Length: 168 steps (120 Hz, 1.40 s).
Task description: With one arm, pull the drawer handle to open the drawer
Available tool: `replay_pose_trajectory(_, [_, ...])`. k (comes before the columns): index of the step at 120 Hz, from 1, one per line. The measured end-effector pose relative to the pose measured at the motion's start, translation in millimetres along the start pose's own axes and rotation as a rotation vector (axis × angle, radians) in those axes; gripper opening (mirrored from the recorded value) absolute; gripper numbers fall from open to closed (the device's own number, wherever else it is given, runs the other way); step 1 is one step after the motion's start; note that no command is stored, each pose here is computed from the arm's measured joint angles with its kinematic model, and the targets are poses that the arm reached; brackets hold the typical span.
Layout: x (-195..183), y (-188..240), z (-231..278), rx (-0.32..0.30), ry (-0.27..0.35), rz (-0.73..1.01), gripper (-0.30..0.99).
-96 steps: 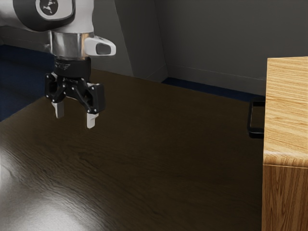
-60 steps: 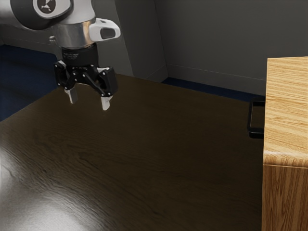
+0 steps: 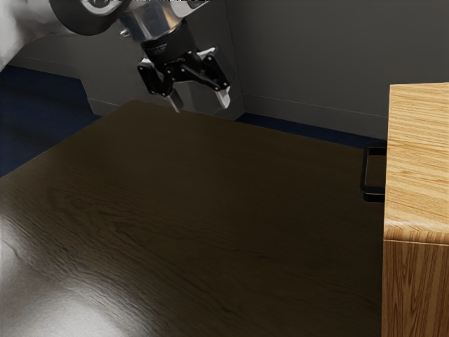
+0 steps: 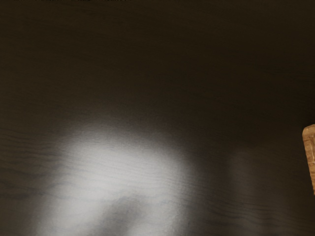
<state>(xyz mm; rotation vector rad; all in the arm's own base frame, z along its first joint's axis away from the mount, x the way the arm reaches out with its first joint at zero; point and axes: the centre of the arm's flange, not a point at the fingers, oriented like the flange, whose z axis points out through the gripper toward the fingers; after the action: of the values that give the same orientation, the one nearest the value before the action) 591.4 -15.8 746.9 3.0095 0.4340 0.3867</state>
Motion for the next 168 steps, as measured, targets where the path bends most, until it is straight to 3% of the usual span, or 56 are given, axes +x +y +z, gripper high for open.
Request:
replay_pose_trajectory(28, [1.8, 31.2, 25.0, -0.1, -0.037, -0.03, 0.69])
replay_pose_trajectory(54, [-30.8, 40.6, 26.5, -0.203, -0.111, -0.074, 0.69])
replay_pose_trajectory(77, [-45.3, 86.8, 37.1, -0.259, -0.119, -0.048, 0.69])
replay_pose_trajectory(118, [-47.3, 127.8, 54.8, -0.321, -0.115, -0.061, 0.67])
replay_pose_trajectory(168, [-44.0, 151.0, 68.5, -0.336, -0.106, -0.077, 0.48])
